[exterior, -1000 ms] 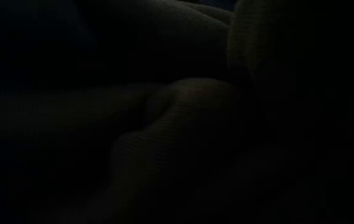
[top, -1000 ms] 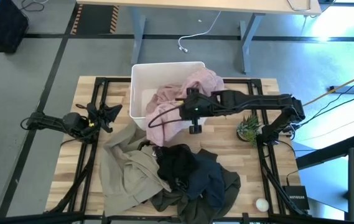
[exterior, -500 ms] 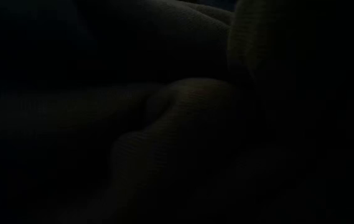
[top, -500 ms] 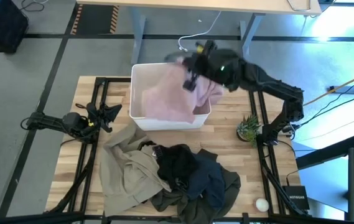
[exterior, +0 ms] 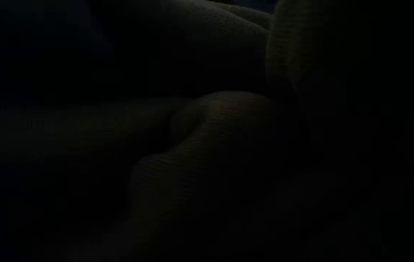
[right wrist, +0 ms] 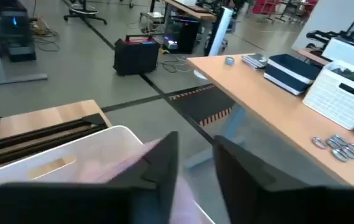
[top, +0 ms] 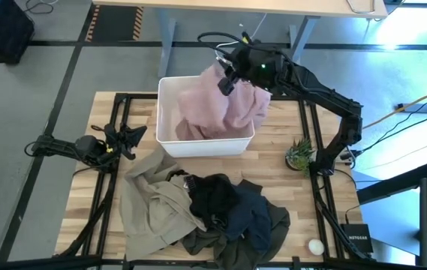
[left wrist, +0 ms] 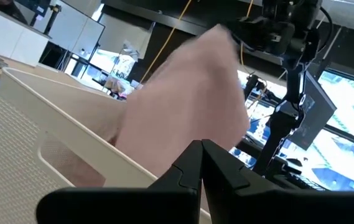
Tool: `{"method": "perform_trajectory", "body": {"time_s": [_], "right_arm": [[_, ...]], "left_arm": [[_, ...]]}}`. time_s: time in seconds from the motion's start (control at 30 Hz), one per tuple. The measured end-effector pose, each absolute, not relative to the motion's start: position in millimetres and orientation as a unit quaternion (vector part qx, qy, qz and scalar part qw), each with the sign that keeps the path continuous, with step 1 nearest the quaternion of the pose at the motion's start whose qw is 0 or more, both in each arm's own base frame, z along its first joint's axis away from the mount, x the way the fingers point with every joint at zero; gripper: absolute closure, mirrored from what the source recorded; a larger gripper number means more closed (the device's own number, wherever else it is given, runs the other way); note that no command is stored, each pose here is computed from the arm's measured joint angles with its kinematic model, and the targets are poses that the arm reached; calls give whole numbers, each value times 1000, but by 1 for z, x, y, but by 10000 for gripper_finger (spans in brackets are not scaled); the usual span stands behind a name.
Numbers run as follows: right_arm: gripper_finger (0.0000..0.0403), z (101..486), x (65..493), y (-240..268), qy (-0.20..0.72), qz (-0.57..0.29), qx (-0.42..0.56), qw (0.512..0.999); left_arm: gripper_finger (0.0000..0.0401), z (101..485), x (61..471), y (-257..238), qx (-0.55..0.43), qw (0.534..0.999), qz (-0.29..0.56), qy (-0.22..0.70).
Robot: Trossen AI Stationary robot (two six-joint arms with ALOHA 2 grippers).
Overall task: Sort clothes
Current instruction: Put the pink dress into the white bin, then put the black boxer into the white laundry bin
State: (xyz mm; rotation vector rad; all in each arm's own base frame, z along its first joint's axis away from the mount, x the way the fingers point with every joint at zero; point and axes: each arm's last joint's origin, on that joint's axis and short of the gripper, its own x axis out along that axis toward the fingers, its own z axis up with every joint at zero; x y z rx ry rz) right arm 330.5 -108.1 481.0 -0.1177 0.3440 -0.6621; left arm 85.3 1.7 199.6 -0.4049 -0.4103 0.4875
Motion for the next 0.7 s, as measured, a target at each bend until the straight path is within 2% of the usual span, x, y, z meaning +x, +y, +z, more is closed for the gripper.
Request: {"method": "perform_trajectory", "body": {"time_s": [0.13,0.27,0.53,0.7], "right_arm": [[218,477,326,-88,224,-290,-97,925],[190,471,312,-56,294,-226,-114,922],[183,423,314,34,414,-1,-59,908],[183,374,325,96,407,77,-89,906]], "left_arm": [[397,199,85,2,-198,930,238,-200],[397,199,85,2,-197,930,238,-199],[397,200,85,2,-205,928,236,-202],[397,201,85,2,-224,923,231,-213]]}}
